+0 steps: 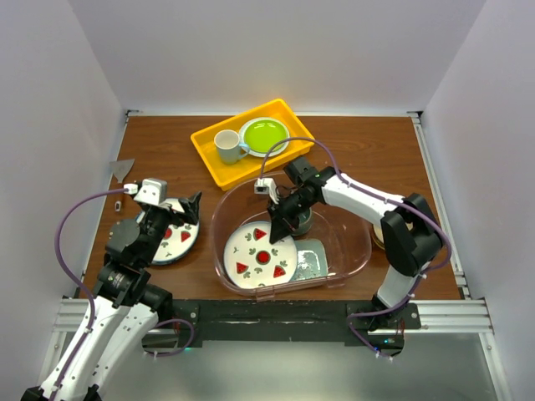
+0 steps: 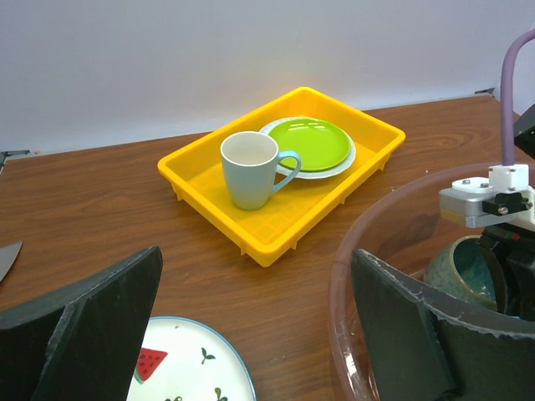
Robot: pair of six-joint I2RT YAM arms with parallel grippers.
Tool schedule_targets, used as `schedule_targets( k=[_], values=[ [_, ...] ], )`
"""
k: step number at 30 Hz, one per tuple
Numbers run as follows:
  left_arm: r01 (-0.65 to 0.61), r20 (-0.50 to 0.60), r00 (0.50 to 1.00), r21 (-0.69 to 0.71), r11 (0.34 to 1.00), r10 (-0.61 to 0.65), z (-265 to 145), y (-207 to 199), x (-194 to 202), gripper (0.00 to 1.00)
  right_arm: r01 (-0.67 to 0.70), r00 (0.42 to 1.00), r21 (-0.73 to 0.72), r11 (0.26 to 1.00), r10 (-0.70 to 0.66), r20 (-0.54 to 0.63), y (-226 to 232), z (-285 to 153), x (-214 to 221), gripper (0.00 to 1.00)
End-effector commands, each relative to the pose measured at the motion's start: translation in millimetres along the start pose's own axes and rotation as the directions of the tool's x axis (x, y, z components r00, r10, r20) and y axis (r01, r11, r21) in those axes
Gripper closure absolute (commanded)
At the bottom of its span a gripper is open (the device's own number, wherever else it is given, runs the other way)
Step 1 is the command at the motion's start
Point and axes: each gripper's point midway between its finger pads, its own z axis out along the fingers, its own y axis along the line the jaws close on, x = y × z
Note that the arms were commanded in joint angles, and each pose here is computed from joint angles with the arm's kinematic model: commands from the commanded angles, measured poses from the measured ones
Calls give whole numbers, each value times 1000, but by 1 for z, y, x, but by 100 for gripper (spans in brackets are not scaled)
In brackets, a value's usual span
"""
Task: Place the mixed dishes into the plastic bin
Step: Place the plate in the plastic bin.
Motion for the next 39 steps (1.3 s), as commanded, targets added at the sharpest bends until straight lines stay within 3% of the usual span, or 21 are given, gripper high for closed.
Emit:
schedule_targets(
  k=[1, 18, 39],
  values=[
    [-9, 46, 999, -8, 1000, 10, 2, 2, -10, 0, 27, 999, 14, 1000, -27, -28, 0, 8, -2, 84],
    [-9, 46, 999, -8, 1000, 10, 2, 2, -10, 0, 18, 997, 92, 996, -12, -75, -20, 13, 3, 70],
    [-9, 50, 999, -5, 1000, 9, 1, 1, -12, 0, 30, 995, 188, 982, -11, -98, -36, 8, 2, 60]
  ],
)
